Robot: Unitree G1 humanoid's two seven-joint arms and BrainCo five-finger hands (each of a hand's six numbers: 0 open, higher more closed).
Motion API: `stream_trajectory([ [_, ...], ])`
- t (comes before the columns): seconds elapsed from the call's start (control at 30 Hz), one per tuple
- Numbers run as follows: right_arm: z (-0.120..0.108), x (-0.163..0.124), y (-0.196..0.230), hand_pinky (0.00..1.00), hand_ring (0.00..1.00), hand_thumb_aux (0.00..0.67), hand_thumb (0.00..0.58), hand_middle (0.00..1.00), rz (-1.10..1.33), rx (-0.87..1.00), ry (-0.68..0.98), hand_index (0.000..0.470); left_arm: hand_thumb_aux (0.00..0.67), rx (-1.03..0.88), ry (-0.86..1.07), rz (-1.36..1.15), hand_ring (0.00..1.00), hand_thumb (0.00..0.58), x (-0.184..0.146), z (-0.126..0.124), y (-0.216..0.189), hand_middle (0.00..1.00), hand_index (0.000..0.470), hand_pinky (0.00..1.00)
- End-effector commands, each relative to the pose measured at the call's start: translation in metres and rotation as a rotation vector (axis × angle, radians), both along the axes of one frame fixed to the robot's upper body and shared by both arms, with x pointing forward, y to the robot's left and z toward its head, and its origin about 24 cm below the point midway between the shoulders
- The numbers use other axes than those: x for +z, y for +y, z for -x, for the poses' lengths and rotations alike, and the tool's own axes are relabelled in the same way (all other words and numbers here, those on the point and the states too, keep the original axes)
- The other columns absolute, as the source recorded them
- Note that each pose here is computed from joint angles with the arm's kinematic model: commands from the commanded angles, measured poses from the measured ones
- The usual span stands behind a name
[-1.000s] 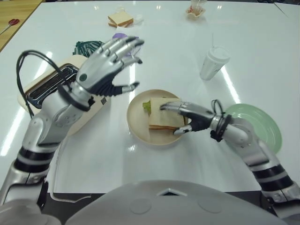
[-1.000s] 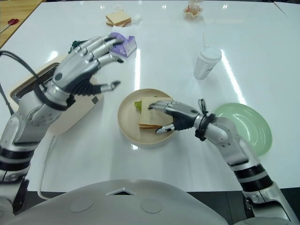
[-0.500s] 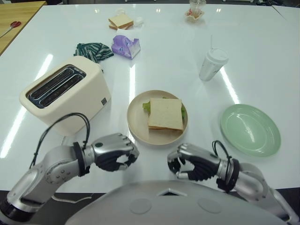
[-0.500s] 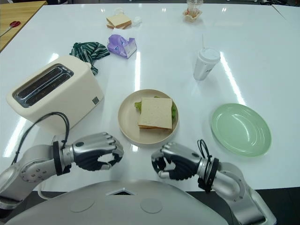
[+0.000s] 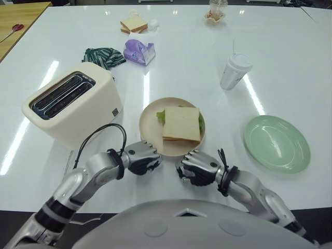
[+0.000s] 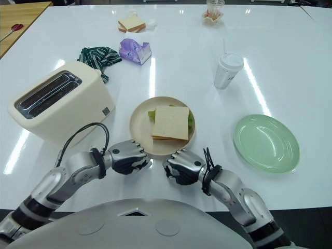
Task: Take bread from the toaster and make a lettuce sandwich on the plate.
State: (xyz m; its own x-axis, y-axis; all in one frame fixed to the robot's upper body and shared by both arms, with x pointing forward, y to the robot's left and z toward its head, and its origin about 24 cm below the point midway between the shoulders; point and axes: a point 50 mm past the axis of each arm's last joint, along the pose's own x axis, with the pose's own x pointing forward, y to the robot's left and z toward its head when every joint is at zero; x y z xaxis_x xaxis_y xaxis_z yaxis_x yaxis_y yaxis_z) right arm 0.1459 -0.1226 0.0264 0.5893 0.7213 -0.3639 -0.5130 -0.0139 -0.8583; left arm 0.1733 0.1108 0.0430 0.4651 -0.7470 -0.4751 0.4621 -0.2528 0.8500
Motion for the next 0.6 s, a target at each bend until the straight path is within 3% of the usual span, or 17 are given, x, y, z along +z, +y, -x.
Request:
stream_trajectory([
  [0.03,-0.041,-0.01,-0.008,1.0,1.0,0.67,0.58,1.0,0.124,-0.076,-0.073,0.47,0.67,0.021,-0.127,-0.031,1.0,0.58,-0.003,-0.038,-0.014,1.0,0.47,1.0],
  [0.3,-0.132,-0.011,-0.015,1.0,1.0,0.67,0.58,1.0,0.212,-0.183,-0.225,0.47,0.67,0.091,-0.333,-0.121,1.0,0.58,-0.004,-0.121,-0.031,1.0,0.47,1.0],
  [0.4,-0.147,-0.009,-0.015,1.0,1.0,0.67,0.58,1.0,0.222,-0.181,-0.253,0.47,0.67,0.114,-0.362,-0.107,1.0,0.58,0.002,-0.135,-0.032,1.0,0.47,1.0],
  [0.5,-0.146,-0.004,-0.018,1.0,1.0,0.67,0.58,1.0,0.21,-0.169,-0.273,0.47,0.67,0.101,-0.417,-0.101,1.0,0.58,0.009,-0.133,-0.027,1.0,0.47,1.0],
  [0.57,-0.14,0.003,-0.023,1.0,1.0,0.67,0.58,1.0,0.186,-0.166,-0.292,0.47,0.507,0.095,-0.461,-0.097,0.19,0.546,0.015,-0.127,-0.021,0.19,0.356,0.19],
  [0.6,-0.133,0.008,-0.027,1.0,1.0,0.67,0.58,1.0,0.168,-0.169,-0.307,0.47,0.41,0.096,-0.478,-0.081,0.0,0.493,0.018,-0.121,-0.017,0.0,0.288,0.0],
])
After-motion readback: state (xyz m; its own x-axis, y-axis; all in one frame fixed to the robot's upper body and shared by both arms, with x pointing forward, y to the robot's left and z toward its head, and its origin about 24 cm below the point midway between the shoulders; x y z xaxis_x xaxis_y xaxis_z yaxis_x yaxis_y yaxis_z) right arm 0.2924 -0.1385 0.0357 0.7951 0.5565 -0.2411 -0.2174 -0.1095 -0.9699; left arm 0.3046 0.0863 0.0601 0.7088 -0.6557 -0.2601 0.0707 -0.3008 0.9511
